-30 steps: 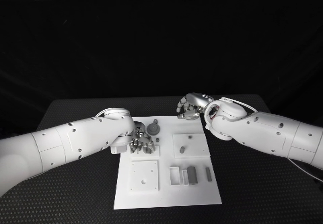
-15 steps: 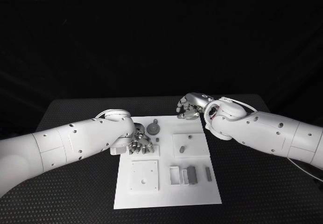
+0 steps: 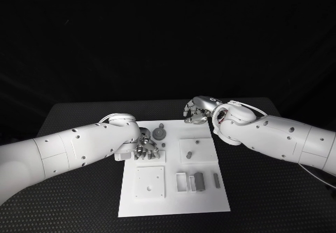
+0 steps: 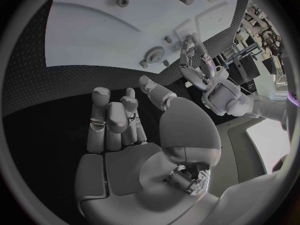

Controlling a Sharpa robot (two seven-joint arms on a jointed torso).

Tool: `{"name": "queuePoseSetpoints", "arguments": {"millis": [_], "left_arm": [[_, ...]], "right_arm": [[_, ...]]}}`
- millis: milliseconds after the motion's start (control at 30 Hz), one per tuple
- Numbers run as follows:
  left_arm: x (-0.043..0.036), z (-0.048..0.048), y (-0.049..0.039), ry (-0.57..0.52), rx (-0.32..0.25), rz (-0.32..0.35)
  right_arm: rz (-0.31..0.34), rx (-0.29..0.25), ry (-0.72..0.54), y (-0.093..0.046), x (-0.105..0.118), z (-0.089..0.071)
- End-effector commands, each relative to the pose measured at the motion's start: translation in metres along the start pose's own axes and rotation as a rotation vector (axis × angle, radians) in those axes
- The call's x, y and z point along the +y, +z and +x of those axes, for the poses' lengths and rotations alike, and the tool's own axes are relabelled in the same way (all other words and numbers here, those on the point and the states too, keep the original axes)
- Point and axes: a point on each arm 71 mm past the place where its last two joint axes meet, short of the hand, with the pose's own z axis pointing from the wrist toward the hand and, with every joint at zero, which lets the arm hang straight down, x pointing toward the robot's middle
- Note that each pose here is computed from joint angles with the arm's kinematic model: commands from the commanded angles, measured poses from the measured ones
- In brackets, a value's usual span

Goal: Assemble the parts on the task board

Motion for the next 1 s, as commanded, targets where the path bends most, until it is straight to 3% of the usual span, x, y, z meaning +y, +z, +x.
{"name": "queuePoseSetpoints", "arguments": {"millis": [33, 1000], "left_arm": [[-0.0006, 0.0028, 0.0021, -0.002, -0.008, 0.009], [0.0108, 0.0028, 0.0015, -0.016, 0.009, -0.005]], "right_arm": [[-0.002, 0.010, -0.006, 0.000, 0.000, 0.001], [0.001, 0.012, -0.007, 0.000, -0.001, 0.001]]}}
